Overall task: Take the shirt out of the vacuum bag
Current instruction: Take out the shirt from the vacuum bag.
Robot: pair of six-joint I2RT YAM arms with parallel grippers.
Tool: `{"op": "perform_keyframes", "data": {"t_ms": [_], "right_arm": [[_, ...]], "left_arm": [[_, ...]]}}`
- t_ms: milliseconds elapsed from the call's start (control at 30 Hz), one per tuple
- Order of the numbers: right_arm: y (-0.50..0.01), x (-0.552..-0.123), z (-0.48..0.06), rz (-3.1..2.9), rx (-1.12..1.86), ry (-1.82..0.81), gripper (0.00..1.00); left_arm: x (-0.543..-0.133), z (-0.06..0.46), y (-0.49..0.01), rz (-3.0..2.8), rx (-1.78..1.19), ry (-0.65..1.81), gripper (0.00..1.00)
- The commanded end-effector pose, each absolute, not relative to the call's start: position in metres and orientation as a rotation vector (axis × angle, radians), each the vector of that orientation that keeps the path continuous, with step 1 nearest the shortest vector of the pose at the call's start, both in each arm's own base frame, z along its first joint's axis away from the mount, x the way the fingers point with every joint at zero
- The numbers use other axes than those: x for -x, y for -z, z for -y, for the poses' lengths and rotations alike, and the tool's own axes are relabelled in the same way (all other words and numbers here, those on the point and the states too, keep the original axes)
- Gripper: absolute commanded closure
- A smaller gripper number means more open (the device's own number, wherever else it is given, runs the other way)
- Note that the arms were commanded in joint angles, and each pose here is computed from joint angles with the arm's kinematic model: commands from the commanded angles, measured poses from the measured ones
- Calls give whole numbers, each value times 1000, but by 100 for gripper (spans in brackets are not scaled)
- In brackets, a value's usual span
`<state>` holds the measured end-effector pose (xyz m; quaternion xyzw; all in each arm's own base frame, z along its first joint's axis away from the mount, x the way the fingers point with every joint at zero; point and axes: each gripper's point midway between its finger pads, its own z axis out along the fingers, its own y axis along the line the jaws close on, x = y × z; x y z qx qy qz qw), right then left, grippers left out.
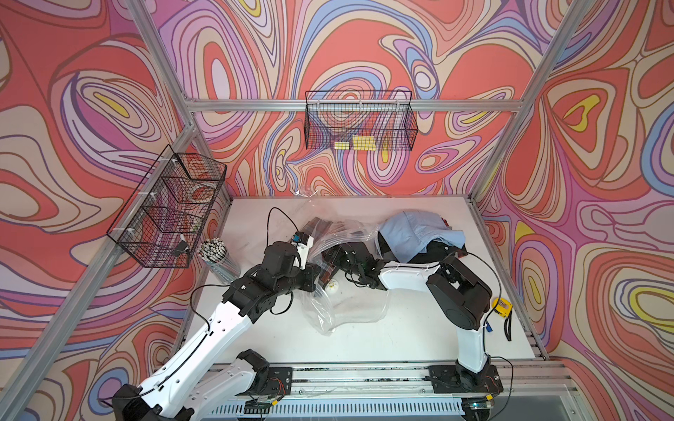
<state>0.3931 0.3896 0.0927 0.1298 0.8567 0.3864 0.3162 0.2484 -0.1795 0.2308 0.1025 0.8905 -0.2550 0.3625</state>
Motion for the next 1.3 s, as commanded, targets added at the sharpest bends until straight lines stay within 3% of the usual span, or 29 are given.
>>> {"op": "perform_keyframes", "data": {"t_ms": [0,267,1267], "right_arm": [[-71,-391,-385,-2297,-351,-992,13],[-83,-384,-371,-2276,-353,-974,13],[-63,-398,-404,-2294,-394,-1072,15]], "left_arm": [[-248,179,-234,-2267,-272,657,100],[-249,180,-235,-2262,-272,664,100],[-251,182,-231,-2281,-277,660,100]]}}
